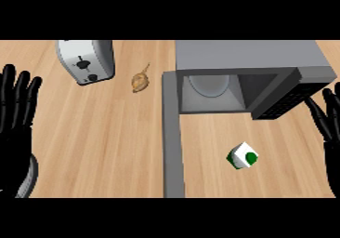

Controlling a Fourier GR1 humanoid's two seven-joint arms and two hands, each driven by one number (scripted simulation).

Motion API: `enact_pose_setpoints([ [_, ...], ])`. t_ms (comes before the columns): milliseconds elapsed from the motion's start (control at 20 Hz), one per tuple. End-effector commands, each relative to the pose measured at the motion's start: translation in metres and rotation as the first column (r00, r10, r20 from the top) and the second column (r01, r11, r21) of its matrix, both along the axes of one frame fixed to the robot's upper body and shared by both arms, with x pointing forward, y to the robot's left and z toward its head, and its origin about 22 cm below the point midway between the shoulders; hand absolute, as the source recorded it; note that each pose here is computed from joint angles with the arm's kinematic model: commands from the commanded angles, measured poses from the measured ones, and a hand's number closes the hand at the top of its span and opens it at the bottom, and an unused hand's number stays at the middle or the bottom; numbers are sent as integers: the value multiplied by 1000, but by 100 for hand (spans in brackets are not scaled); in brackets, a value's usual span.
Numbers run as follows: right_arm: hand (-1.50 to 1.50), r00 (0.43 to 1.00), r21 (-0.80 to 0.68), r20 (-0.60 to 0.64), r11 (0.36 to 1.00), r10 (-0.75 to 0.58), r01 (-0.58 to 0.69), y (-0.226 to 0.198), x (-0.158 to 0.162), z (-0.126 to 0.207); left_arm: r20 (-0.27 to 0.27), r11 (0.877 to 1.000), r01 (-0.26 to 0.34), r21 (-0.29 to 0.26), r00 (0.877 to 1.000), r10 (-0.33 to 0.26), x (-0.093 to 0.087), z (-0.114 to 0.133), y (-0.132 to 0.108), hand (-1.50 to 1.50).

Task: Pick up the milk, place it into the microwave and close the microwave

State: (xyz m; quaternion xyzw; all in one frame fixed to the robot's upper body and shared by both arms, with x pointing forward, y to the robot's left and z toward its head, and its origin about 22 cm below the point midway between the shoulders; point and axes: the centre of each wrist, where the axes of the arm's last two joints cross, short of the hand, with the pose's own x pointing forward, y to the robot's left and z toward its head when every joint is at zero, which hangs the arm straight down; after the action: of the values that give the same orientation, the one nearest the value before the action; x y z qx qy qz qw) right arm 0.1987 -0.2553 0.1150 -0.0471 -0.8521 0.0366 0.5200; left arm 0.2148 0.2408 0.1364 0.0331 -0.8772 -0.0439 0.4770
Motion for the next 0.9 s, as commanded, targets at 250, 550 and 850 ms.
enact_pose_setpoints([
  [250, -150, 939, -36, 16, 939, 344, -343, 44, -16, -18, -82, 1000, 0, -6, 997, 0, 20, -3, 33, -150],
  [550, -150, 830, 185, -41, 821, 556, -541, 75, -32, -27, -227, 992, 14, -122, 973, -42, 2, -30, 46, -150],
  [850, -150, 850, 191, -52, 841, 524, -507, 62, -68, -37, -206, 991, -10, -136, 978, -19, -28, -63, 47, -150],
])
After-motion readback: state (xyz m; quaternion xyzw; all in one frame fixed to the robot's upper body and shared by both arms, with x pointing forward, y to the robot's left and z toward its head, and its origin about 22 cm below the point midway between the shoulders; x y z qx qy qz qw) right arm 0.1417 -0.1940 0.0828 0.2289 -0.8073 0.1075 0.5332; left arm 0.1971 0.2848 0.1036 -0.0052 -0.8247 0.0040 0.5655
